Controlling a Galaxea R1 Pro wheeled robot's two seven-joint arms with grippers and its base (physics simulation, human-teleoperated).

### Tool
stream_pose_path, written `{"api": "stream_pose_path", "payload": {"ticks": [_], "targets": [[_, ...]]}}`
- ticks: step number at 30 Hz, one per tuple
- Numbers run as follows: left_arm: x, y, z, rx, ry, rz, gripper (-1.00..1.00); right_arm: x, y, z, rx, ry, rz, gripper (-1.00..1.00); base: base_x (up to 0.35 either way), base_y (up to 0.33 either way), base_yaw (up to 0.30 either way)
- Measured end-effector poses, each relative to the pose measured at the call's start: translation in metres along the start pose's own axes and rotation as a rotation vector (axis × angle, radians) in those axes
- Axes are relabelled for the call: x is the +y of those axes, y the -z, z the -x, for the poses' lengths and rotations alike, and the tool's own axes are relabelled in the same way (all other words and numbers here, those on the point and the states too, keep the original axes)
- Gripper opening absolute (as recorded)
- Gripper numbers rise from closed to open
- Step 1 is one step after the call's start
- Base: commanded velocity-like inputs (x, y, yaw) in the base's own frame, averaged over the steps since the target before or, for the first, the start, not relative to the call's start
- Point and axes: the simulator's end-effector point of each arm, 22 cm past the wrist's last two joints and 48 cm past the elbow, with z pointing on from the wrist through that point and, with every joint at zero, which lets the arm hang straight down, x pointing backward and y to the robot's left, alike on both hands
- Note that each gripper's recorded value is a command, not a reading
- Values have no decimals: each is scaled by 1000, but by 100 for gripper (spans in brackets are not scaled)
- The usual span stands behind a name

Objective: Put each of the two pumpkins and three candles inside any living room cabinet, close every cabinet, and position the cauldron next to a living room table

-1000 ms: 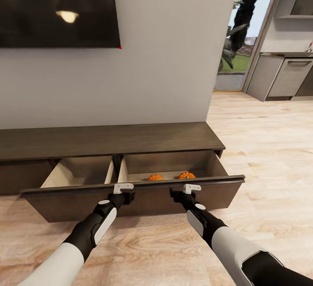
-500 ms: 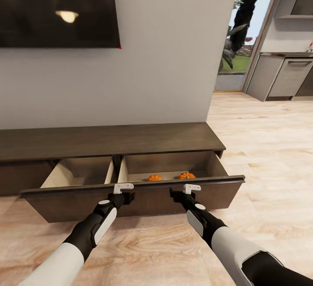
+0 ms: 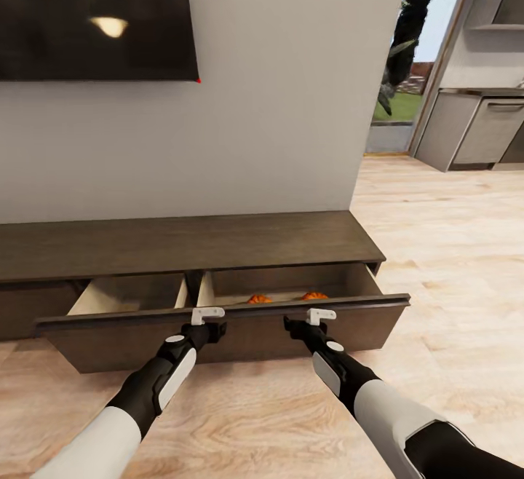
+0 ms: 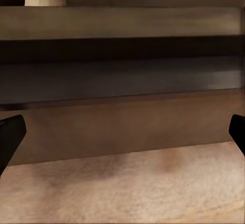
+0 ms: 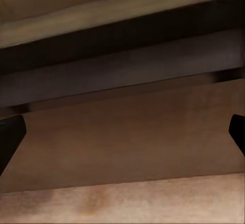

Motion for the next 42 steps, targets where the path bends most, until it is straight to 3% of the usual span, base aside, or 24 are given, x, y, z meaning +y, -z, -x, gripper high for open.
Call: {"api": "stream_pose_path", "payload": {"ticks": [23,42], "targets": [[0,0,0,0,-4,0,100,-1,0,1,-3,-2,-2,100,260,0,0],[0,0,0,0,-5,0,100,0,0,1,-2,-3,-2,100,15,0,0]]}}
